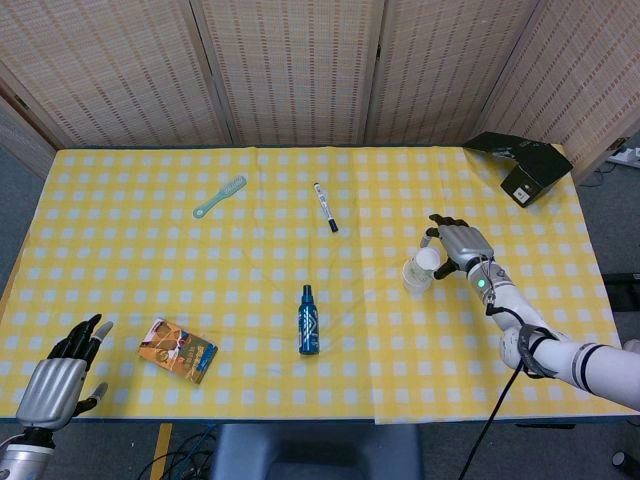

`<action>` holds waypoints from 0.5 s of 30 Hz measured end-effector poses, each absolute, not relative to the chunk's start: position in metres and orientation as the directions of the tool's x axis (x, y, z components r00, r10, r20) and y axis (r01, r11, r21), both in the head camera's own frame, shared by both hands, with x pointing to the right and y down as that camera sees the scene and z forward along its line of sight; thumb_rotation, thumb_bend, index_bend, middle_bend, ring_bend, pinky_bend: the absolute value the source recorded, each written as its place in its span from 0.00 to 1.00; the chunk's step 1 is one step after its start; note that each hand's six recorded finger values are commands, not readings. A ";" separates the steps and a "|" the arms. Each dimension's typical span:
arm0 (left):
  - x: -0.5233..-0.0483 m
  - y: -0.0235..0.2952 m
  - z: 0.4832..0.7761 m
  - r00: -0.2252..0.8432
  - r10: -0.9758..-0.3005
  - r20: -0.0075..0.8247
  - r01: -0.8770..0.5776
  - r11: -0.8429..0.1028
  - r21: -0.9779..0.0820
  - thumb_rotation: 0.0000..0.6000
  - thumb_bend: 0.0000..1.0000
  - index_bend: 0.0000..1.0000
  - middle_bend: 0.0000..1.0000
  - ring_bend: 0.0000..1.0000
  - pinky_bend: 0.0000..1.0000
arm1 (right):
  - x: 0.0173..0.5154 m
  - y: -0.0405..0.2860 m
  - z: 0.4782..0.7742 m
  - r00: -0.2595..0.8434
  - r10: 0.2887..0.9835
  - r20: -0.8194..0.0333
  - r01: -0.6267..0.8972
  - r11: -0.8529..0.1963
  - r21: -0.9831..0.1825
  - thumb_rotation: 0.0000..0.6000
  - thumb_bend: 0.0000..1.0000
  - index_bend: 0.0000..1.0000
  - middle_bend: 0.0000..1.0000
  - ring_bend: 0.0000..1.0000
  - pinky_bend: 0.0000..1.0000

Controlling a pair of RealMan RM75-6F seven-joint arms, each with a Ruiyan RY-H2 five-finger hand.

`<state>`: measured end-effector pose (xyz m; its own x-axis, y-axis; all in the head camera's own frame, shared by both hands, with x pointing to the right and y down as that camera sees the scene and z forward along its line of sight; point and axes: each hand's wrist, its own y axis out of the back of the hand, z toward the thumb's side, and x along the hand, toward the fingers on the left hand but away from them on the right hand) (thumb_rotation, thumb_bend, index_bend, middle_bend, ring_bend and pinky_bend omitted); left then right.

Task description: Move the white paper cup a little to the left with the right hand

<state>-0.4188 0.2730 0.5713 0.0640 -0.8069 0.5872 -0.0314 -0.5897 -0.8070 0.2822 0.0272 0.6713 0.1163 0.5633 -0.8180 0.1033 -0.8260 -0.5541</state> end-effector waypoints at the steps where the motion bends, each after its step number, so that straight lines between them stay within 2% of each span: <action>1: -0.418 0.273 0.572 0.066 -0.806 0.588 -0.030 -0.591 -0.806 1.00 0.32 0.00 0.00 0.00 0.23 | 0.281 0.027 0.666 0.121 0.569 -0.813 0.106 -0.822 -0.560 1.00 0.28 0.37 0.02 0.00 0.00; 15: -0.411 0.277 0.572 0.082 -0.803 0.590 -0.025 -0.594 -0.804 1.00 0.32 0.00 0.00 0.00 0.23 | 0.254 0.020 0.569 0.214 0.670 -0.711 0.148 -0.742 -0.654 1.00 0.29 0.37 0.02 0.00 0.00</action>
